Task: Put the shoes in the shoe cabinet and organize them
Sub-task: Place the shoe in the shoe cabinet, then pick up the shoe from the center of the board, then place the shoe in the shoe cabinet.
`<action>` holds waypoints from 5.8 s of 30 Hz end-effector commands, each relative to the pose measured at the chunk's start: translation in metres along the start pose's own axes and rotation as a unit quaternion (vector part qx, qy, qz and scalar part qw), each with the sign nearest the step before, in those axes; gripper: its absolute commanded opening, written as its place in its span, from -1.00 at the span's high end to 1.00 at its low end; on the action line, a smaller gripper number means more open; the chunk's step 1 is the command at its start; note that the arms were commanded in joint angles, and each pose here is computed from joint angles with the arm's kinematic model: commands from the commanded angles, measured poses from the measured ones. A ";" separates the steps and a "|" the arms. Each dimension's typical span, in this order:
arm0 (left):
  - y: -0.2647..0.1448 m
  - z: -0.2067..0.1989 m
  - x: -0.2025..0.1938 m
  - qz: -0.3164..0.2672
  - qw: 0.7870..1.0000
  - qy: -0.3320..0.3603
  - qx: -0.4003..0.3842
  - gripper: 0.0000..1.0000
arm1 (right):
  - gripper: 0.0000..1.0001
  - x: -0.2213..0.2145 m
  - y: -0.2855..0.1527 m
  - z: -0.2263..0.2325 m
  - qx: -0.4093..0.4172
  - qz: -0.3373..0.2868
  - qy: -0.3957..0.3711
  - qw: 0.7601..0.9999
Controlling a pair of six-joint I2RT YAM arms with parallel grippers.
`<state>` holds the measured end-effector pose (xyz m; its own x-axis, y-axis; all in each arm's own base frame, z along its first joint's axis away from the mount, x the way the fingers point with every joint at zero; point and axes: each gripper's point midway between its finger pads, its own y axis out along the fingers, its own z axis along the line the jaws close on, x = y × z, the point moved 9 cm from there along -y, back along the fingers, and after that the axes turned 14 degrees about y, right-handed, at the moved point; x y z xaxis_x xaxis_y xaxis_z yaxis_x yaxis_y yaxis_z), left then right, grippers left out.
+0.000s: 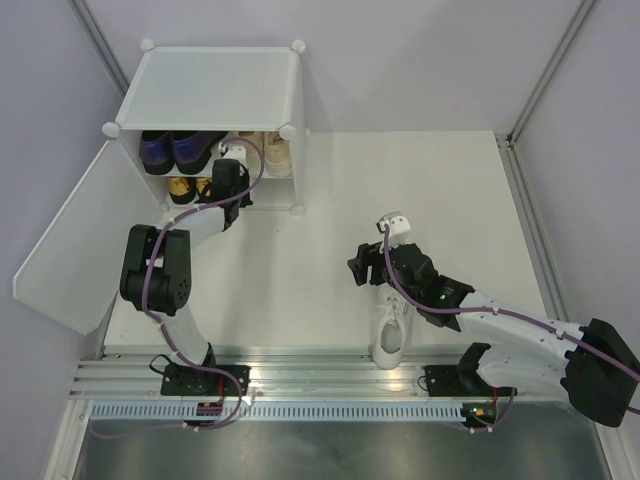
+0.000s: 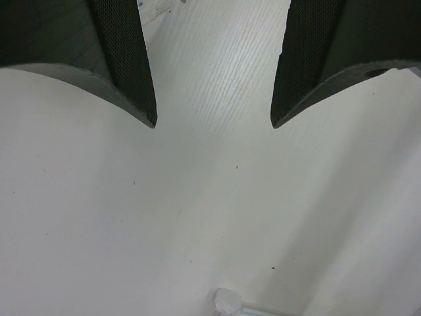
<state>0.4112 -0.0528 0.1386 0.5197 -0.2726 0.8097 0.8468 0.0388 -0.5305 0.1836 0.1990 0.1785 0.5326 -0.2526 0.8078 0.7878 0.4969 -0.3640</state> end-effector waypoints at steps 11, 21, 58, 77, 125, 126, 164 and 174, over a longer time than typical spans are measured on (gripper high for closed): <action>0.008 0.008 0.028 -0.048 0.999 0.009 -0.002 0.95 | -0.47 0.013 0.002 0.006 0.001 -0.025 -0.004 1.000; -0.046 0.013 0.041 -0.021 0.996 -0.083 0.001 0.59 | -0.49 0.015 -0.001 0.007 0.005 -0.028 0.005 1.000; -0.254 0.000 0.034 -0.199 0.958 -0.105 -0.176 -0.96 | -0.93 -0.036 -0.064 -0.026 -0.215 0.203 0.119 0.948; -0.271 -0.004 0.037 -0.226 0.953 -0.089 -0.178 -0.96 | 0.99 -0.039 -0.023 -0.011 -0.215 0.199 0.070 0.953; -0.315 0.004 0.036 -0.293 0.949 -0.064 -0.092 -0.98 | -0.42 0.057 0.272 0.127 -0.077 0.054 0.070 0.993; -0.315 0.004 0.035 -0.293 0.949 -0.064 -0.092 -0.98 | -0.40 0.056 0.270 0.126 -0.079 0.058 0.067 0.993; -0.313 0.004 0.033 -0.292 0.950 -0.064 -0.085 -0.99 | -0.06 -0.045 0.191 0.121 0.027 0.103 -0.028 0.994; -0.313 0.004 0.034 -0.294 0.950 -0.064 -0.087 -0.99 | 0.09 -0.039 0.230 0.126 -0.011 0.050 0.026 0.998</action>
<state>0.1624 -0.0703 0.3293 0.0113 -0.0609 0.9981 0.9696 -0.2434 -0.0258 0.2794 0.4146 0.1037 0.6939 -0.1004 0.7130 0.6467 0.5223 -0.5558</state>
